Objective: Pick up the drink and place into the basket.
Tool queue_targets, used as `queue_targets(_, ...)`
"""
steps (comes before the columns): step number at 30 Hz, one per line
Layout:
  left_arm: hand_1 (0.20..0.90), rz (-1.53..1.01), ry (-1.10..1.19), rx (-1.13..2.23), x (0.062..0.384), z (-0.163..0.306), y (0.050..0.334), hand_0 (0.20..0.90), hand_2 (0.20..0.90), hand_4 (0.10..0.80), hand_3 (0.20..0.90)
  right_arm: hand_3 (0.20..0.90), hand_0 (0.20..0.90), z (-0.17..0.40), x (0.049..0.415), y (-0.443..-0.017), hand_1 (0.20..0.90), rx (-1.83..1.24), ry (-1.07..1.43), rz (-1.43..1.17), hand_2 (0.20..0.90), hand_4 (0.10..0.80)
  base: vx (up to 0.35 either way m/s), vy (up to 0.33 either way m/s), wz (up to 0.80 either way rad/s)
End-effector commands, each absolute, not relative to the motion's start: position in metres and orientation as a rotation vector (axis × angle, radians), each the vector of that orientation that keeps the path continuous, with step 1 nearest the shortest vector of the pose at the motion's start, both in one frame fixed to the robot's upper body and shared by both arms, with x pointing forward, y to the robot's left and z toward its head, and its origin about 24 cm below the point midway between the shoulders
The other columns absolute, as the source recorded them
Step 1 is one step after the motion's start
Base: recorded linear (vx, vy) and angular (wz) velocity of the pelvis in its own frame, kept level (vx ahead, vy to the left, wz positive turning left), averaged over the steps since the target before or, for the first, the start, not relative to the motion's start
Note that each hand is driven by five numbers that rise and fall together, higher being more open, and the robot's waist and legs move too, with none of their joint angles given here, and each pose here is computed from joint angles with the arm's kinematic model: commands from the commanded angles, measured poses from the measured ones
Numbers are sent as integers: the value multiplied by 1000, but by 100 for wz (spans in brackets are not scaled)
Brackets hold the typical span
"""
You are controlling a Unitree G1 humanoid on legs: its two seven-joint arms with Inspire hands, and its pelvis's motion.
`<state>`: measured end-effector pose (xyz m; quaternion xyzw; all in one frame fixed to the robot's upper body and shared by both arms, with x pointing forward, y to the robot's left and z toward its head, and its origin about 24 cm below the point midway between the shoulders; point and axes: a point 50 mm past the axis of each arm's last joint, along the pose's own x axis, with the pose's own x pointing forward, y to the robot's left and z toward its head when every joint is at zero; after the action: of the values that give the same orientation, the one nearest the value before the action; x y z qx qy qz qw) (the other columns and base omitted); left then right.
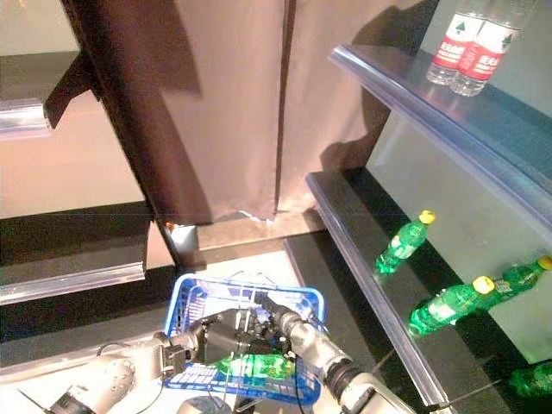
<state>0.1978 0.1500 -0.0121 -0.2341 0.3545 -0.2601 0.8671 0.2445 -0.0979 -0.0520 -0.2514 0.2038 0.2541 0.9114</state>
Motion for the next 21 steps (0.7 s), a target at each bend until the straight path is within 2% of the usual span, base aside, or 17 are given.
queue_targets(1, 300, -690, -41, -871, 242, 104, 138, 300, 300, 100, 200, 900, 900, -26, 245, -115, 900, -280, 264, 419, 900, 800, -83, -79, -35)
queue_targets(5, 300, -405, -28, -894, 247, 67, 181, 300, 300, 100, 200, 900, 900, -20, 227, -135, 900, -108, 235, 417, 900, 800, -72, -65, -41)
queue_targets(10, 300, -136, 11, -894, 239, 22, 215, 300, 300, 100, 200, 900, 900, -29, 215, -162, 900, -35, 297, 368, 900, 800, -58, -87, -53)
queue_targets(15, 300, 19, 75, -858, 225, -11, 236, 300, 300, 100, 200, 900, 900, -52, 202, -183, 900, 39, 421, 260, 900, 800, -48, -68, -35)
queue_targets(17, 300, 98, 119, -903, 212, -35, 246, 300, 300, 100, 200, 900, 900, -76, 186, -196, 900, 107, 529, 177, 900, 800, -61, -67, -18)
queue_targets(21, 300, 140, 168, -968, 204, -55, 247, 300, 300, 100, 200, 900, 900, -108, 163, -217, 900, 217, 673, 24, 900, 800, -40, -58, -29)
